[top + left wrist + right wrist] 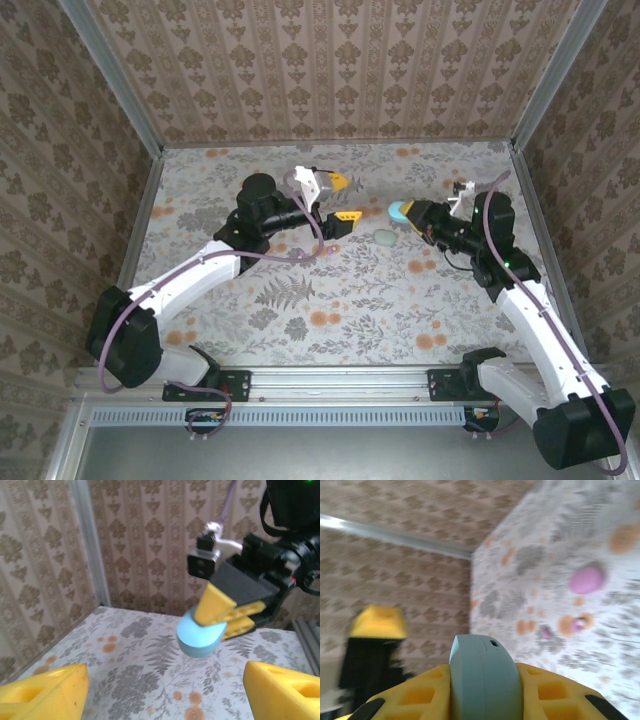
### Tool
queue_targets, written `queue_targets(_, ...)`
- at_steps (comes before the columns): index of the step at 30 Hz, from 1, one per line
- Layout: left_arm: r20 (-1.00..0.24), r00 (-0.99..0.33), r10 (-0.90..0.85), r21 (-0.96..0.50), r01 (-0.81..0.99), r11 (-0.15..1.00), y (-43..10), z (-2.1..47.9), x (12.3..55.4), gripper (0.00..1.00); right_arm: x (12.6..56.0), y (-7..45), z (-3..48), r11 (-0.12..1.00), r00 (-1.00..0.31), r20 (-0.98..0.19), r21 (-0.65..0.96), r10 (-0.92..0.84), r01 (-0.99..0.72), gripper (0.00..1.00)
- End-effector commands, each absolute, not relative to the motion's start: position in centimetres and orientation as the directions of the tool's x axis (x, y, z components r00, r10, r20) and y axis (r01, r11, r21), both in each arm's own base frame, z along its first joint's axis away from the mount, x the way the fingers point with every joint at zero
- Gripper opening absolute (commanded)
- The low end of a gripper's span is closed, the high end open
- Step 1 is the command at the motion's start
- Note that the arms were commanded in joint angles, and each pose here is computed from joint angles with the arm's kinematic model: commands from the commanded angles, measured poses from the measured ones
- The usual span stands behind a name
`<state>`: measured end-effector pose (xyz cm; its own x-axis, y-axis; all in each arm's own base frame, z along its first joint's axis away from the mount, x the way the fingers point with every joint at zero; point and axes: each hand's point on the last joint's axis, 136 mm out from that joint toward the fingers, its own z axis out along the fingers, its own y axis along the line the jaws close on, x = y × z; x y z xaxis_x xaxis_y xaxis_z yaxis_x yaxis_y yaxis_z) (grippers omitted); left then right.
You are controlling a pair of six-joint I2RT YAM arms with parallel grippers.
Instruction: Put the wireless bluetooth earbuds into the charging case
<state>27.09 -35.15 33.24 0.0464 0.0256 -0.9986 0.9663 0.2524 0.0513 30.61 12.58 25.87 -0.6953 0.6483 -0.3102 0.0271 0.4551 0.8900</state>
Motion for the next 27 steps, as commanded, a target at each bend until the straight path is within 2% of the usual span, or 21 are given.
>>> queue_targets(1,-0.998,0.058,-0.002,0.053,0.923,0.382,-33.3,34.7,28.9,0.81,30.1,9.6,20.0,0.492,-0.666,-0.248,0.846,0.704,0.206,0.22)
queue_targets(7,-0.999,0.041,-0.012,0.031,0.883,0.468,-31.6,35.4,30.3,0.81,28.9,6.9,14.9,0.525,-0.651,-0.215,0.785,0.728,0.328,0.23)
queue_targets(13,-1.000,0.002,0.003,0.003,0.845,0.535,-29.8,35.0,30.8,0.81,28.7,6.2,11.8,0.540,-0.655,-0.199,0.755,0.729,0.372,0.24)
queue_targets(18,-1.000,-0.006,0.009,0.000,0.817,0.576,-28.4,34.4,31.3,0.81,30.1,7.8,10.3,0.522,-0.717,-0.136,0.778,0.684,0.350,0.24)
queue_targets(22,-1.000,-0.008,0.013,0.001,0.806,0.592,-27.8,34.2,31.4,0.81,31.2,9.1,8.5,0.561,-0.777,-0.105,0.752,0.620,0.346,0.26)
queue_targets(27,-1.000,-0.010,0.019,0.004,0.798,0.603,-27.3,34.3,31.4,0.81,33.4,10.3,6.3,0.554,-0.797,-0.080,0.760,0.599,0.340,0.26)
